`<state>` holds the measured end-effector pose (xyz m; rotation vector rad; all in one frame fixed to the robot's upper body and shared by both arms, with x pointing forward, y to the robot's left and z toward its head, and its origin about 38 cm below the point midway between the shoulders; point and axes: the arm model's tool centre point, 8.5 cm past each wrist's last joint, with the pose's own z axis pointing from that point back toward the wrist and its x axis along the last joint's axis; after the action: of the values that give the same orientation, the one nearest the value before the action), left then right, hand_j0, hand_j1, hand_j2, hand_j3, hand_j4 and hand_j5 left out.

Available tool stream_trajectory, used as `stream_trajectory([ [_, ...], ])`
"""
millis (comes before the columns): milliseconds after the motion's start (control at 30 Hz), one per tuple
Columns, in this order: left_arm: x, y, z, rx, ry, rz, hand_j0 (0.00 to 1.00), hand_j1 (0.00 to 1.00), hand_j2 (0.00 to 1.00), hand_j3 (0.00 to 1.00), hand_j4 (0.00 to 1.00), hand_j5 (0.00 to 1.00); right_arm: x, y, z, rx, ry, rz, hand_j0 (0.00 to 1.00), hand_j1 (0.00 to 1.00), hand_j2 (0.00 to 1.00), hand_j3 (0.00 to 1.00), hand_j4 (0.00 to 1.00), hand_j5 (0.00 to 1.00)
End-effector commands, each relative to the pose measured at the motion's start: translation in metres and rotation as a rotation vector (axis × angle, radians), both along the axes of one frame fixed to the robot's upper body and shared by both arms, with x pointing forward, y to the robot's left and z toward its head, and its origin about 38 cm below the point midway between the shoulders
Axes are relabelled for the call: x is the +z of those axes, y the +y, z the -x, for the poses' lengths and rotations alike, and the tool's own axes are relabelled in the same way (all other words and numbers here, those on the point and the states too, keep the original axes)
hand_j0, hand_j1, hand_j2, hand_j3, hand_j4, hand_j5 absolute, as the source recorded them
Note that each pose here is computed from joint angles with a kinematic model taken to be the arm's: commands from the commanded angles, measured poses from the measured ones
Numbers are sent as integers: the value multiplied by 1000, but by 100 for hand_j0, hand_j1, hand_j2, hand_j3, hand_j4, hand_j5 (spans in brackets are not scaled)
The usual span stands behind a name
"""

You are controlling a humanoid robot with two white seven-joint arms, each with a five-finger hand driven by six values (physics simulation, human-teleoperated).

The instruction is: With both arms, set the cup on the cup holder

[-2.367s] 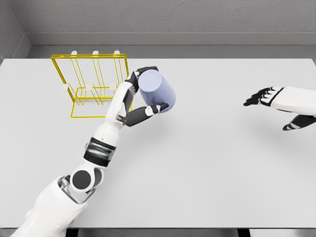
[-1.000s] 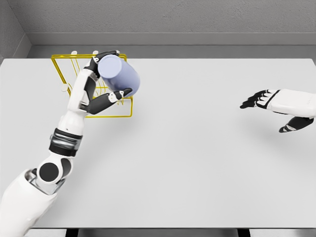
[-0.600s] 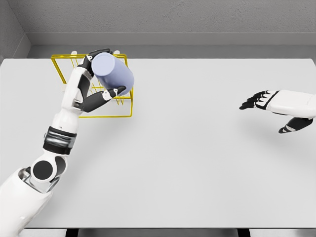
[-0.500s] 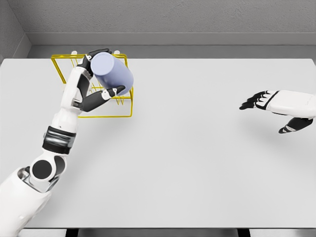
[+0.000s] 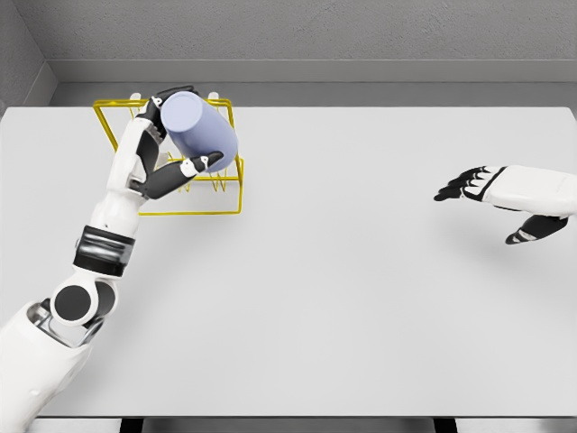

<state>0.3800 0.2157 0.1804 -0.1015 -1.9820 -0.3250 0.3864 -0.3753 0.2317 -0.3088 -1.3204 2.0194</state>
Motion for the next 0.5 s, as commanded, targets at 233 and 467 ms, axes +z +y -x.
stream_trajectory([
  [233,1,2,0,4,-1,-6,70,70,70,70,70,70,0,1,0,-1,2,-6,100,100,100,100,100,100],
  [467,1,2,0,9,-5,-6,100,100,100,100,100,100,0,1,0,-1,2,-6,100,100,100,100,100,100],
])
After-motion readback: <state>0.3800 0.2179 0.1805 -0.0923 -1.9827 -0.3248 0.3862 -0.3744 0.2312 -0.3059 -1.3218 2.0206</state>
